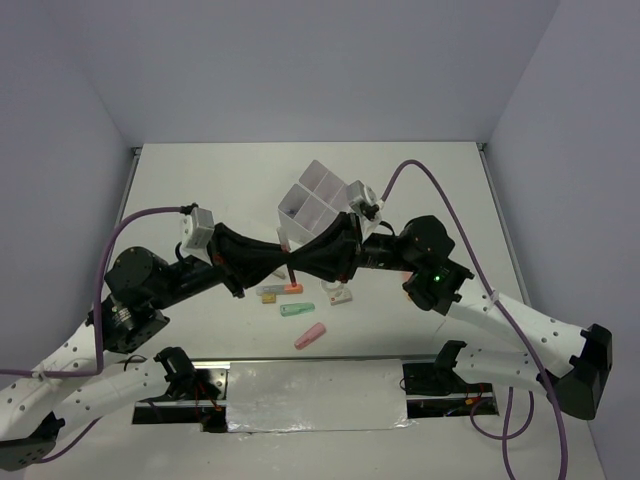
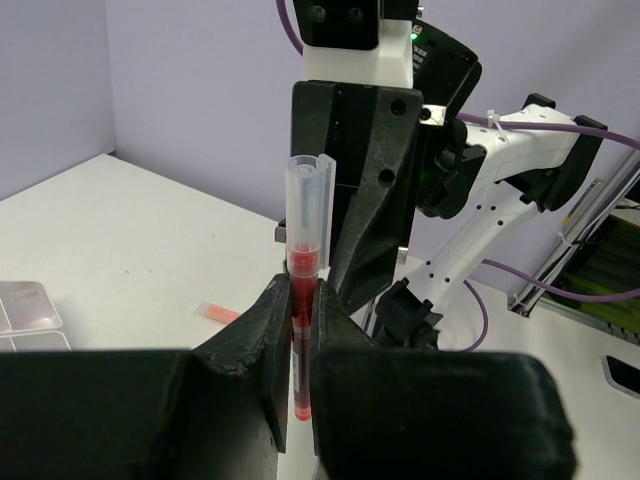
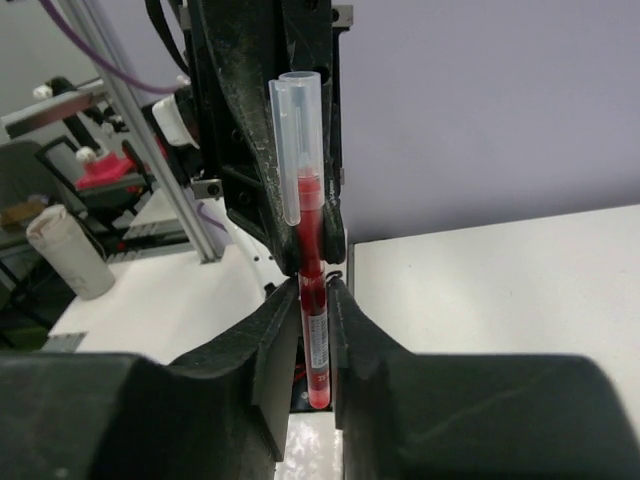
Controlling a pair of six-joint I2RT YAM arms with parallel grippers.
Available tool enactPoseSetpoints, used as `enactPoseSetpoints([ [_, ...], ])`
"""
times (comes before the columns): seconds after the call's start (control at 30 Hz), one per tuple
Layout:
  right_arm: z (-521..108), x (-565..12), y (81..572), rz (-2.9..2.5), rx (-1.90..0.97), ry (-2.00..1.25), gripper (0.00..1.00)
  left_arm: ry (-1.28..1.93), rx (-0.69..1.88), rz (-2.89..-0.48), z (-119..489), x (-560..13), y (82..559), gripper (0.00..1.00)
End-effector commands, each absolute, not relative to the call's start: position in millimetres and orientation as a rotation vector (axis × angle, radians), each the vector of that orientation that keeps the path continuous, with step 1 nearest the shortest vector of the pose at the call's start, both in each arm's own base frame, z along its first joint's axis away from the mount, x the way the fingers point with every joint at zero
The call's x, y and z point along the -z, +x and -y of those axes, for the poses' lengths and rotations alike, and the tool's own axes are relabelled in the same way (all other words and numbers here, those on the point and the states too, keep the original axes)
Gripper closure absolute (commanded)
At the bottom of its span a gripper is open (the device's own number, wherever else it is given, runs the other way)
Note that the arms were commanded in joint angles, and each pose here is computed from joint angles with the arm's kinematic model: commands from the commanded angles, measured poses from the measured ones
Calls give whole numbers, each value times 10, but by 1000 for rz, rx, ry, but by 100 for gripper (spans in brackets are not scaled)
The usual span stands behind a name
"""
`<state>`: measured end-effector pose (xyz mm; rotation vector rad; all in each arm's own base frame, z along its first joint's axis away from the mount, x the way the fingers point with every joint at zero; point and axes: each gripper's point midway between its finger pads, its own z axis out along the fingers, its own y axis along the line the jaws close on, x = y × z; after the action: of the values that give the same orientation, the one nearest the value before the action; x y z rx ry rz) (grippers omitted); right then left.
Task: Sort the stationery into containers
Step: Close the pen cap on the pen.
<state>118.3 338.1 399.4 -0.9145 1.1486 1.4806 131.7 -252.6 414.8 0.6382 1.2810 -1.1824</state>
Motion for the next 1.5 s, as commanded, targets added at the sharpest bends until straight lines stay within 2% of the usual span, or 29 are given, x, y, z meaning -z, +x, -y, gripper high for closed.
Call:
enactPoseSetpoints([
  [0.0,-3379,-4131,1107,-1078,-1498,-948,72,634,1182,-1209,2518,-4309,1306,100],
  [0.03,-3378,-4119,1109,-1080,-1498,-951,58,629,1181,-1207,2511,-4318,1309,100],
  [0.23,-3381,-4061,1106,-1087,-1501,-954,42,625,1174,-1204,2499,-4343,1314,100],
  [0.6,-3469,-3957,1122,-1118,-1521,-984,40,629,1187,-1194,2508,-4383,1296,100],
  [0.7,-3485,-3967,1129,-1117,-1520,-991,47,635,1191,-1200,2531,-4373,1302,100],
  [0.77,-3497,-3970,1143,-1119,-1516,-992,64,636,1193,-1200,2540,-4362,1305,100],
  [0.8,-3499,-3982,1140,-1117,-1516,-995,84,635,1193,-1198,2540,-4366,1305,100],
  [0.87,-3503,-3981,1155,-1122,-1510,-992,97,636,1190,-1199,2537,-4359,1307,100],
  [0.9,-3501,-3979,1153,-1121,-1509,-993,100,636,1190,-1197,2532,-4366,1303,100],
  [1.17,-3465,-3973,1144,-1106,-1487,-996,100,623,1172,-1211,2507,-4355,1328,99],
  [1.23,-3463,-3983,1140,-1101,-1484,-1002,100,631,1172,-1207,2508,-4360,1318,88],
  [1.27,-3462,-3982,1143,-1108,-1484,-1003,100,633,1170,-1208,2506,-4360,1319,70],
  [1.33,-3462,-3987,1151,-1105,-1471,-1005,100,643,1170,-1207,2508,-4351,1305,48],
  [1.37,-3457,-3991,1161,-1106,-1465,-1003,100,645,1170,-1208,2505,-4351,1299,34],
  [1.4,-3458,-3967,1179,-1117,-1452,-1004,100,649,1167,-1218,2501,-4338,1297,14],
  [1.47,-3454,-3945,1219,-1133,-1430,-995,100,669,1170,-1214,2482,-4349,1249,5],
])
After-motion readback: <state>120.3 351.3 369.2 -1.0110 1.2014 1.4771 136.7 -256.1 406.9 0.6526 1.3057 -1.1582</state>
